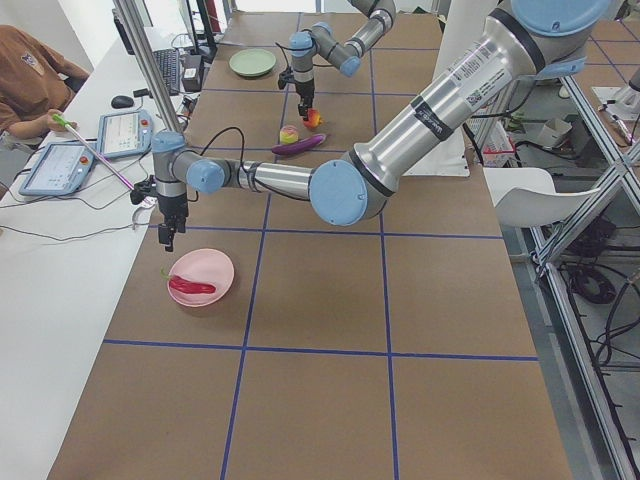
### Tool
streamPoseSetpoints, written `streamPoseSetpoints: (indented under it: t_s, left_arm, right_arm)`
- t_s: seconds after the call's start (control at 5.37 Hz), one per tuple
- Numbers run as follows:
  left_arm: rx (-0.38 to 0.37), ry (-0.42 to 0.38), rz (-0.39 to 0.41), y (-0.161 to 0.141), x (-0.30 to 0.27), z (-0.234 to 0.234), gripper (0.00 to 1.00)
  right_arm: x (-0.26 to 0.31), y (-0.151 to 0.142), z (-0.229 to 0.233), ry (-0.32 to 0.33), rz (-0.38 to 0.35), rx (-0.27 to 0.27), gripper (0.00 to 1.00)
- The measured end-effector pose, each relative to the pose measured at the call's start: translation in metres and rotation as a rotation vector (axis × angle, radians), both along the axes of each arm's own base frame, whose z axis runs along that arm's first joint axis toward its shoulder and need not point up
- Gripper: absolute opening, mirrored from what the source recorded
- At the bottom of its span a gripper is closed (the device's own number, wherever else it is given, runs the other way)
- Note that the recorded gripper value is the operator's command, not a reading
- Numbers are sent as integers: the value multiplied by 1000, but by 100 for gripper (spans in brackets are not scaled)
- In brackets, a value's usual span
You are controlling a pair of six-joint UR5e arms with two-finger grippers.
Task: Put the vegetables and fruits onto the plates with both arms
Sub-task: 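Carry apple toward green plate with right gripper while left reaches eggplant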
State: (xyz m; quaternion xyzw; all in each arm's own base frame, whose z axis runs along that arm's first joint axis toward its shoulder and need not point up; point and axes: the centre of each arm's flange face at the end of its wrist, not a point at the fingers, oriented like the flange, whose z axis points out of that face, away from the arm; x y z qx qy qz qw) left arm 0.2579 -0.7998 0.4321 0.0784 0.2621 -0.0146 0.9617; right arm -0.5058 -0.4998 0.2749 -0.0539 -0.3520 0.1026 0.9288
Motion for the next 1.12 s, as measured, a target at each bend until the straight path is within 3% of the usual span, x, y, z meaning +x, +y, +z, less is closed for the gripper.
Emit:
streamPoseSetpoints:
  t_s: [0.19, 0.56, 0.75, 1.12]
  left_arm:
    - [-46, 102, -24, 18, 36, -47, 100]
    - [-196, 307, -76, 97, 129, -161, 100]
    - [-262, 359, -87, 145, 176, -204, 100]
    - [-362, 432, -89, 233, 255, -273, 100]
  right_arm:
    - [22, -5, -16, -4, 25, 2, 0]
    - [91, -42, -28, 1, 124, 4, 0]
    - [126, -65, -24, 7, 158, 21, 0]
    - [201, -104, 8, 37, 127, 100, 0]
